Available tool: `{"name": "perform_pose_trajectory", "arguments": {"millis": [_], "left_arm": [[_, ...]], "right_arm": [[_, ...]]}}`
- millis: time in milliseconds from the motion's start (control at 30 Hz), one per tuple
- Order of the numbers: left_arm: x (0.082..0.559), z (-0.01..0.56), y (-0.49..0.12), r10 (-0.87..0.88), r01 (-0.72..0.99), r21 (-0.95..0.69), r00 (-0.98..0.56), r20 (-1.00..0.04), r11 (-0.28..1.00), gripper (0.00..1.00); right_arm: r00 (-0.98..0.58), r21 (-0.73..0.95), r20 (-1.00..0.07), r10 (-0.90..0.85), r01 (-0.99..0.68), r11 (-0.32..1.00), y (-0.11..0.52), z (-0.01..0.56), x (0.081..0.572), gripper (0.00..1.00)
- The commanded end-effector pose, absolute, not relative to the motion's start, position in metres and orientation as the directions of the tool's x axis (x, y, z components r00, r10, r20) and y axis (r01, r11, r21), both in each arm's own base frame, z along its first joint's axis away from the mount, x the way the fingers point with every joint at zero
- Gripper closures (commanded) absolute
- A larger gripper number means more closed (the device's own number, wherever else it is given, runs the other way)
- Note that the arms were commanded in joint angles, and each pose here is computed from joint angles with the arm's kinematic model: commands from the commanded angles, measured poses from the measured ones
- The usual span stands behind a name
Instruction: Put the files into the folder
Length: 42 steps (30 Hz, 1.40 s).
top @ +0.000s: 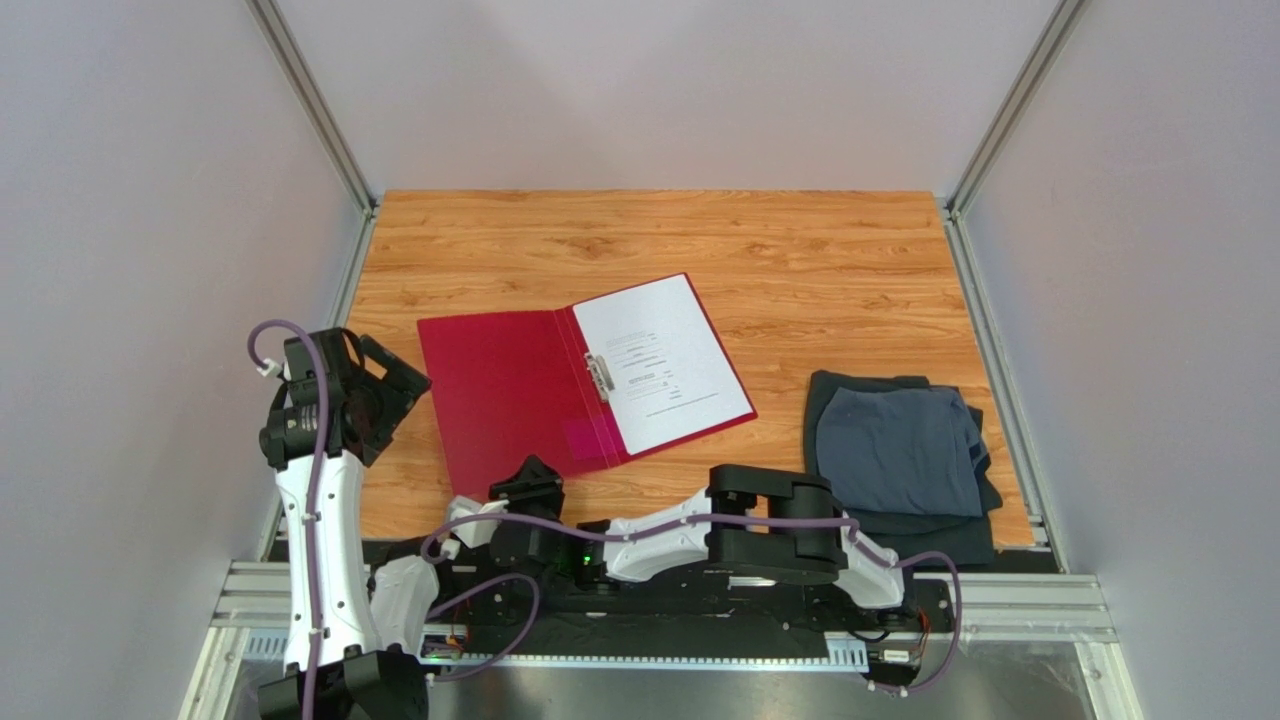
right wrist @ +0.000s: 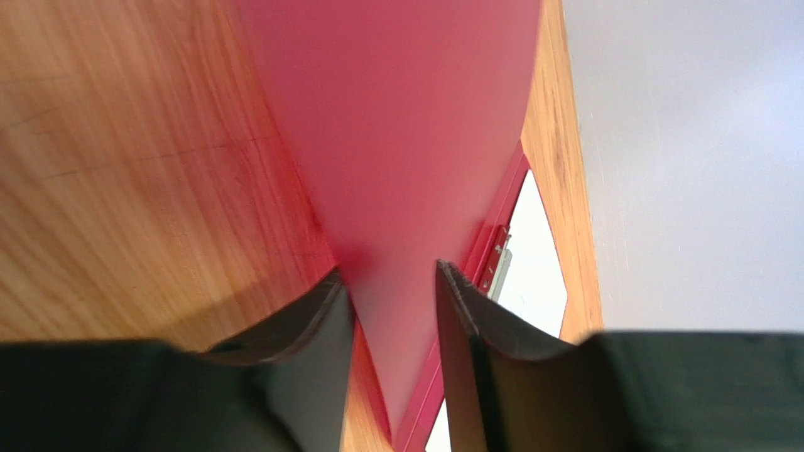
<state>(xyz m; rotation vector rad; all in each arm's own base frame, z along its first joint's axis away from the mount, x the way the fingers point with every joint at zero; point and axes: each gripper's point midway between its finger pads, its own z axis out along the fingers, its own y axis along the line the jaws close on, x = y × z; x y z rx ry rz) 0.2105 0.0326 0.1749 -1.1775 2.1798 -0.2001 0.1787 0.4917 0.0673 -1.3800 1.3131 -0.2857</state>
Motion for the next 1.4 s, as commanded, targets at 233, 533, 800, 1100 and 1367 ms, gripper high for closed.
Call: {"name": "perform_pose_trajectory", "arguments": {"millis": [233,533,800,1100,1367], "left_arm": [[0.233,0.221,0.022,-0.732,-0.550,-0.489,-0.440,-0.520,0.677,0.06],[0.253,0.259,-0.013,-0.698,-0.307,-0.641,-0.471,-0.540,0.703,0.09],[0.257,0.274,-0.028,-0.661,-0.193,-0.665,-0.478,-0.578,0.721,0.12],[0.268,0.268,-0.059,-0.635,-0.087,-0.706,-0.525,-0.567,0.703,0.12],[0.285,0.245,-0.121,-0.526,0.007,-0.724,-0.682,-0.508,0.690,0.15]], "right_arm": [[0.135,-0.610,-0.742,-0.657,-0.541,0.579,0.476,0.131,0.213,0.94],[-0.285,-0.085,-0.901,-0.327,-0.623,0.777,0.429,0.164,0.248,1.00],[-0.707,0.589,-0.677,0.204,-0.355,0.726,0.361,0.149,0.291,1.00],[-0.795,0.829,-0.367,0.482,-0.045,0.558,0.294,0.093,0.293,1.00],[-0.856,0.841,-0.254,0.450,0.034,0.540,0.269,0.055,0.296,0.96]]}}
